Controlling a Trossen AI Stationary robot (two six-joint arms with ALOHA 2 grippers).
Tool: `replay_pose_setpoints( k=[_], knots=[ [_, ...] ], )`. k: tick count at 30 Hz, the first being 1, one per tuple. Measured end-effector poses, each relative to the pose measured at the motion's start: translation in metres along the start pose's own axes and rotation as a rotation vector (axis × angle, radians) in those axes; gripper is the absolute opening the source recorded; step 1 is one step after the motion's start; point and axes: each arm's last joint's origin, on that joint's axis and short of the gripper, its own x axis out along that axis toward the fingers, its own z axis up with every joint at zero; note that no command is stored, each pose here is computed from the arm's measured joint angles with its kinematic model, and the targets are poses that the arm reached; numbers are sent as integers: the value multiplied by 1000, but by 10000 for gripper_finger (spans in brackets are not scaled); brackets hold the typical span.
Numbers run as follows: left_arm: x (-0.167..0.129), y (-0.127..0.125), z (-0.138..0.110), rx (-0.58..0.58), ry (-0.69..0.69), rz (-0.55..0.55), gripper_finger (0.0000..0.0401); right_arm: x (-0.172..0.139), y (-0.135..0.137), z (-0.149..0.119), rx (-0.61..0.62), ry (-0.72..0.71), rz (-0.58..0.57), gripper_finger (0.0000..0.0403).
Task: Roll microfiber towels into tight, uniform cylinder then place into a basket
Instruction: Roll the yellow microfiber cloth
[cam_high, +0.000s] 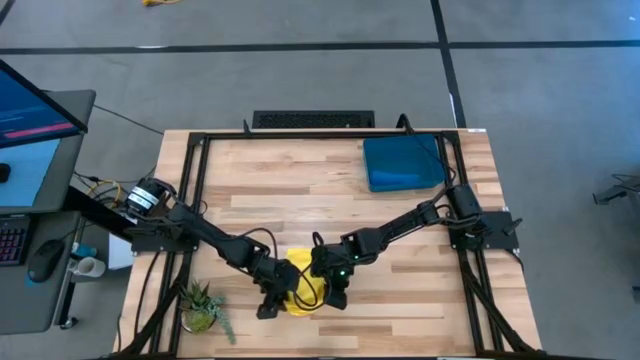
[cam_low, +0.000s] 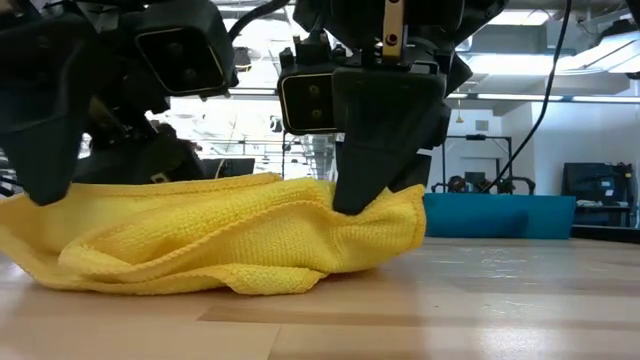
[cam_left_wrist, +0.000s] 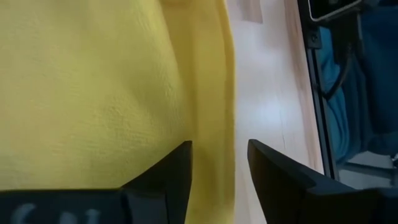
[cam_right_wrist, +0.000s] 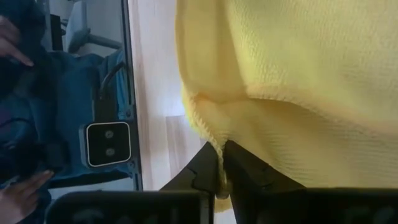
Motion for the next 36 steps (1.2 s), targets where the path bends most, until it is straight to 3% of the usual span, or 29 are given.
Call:
replay_pose_setpoints(
  k=[7, 16, 27, 36],
  knots=[
    [1, -4, 3, 31, -63, 28, 145, 0, 0, 0, -17, 0, 0, 54],
    [0, -24, 14, 192, -136, 78, 145, -8, 5, 2, -44, -50, -47, 54],
    [0, -22, 11, 164, -144, 176, 145, -32, 23, 6, -205, -117, -88, 54],
    [0, -22, 12, 163, -158, 200, 145, -31, 21, 7, -215, -155, -157, 56]
  ],
)
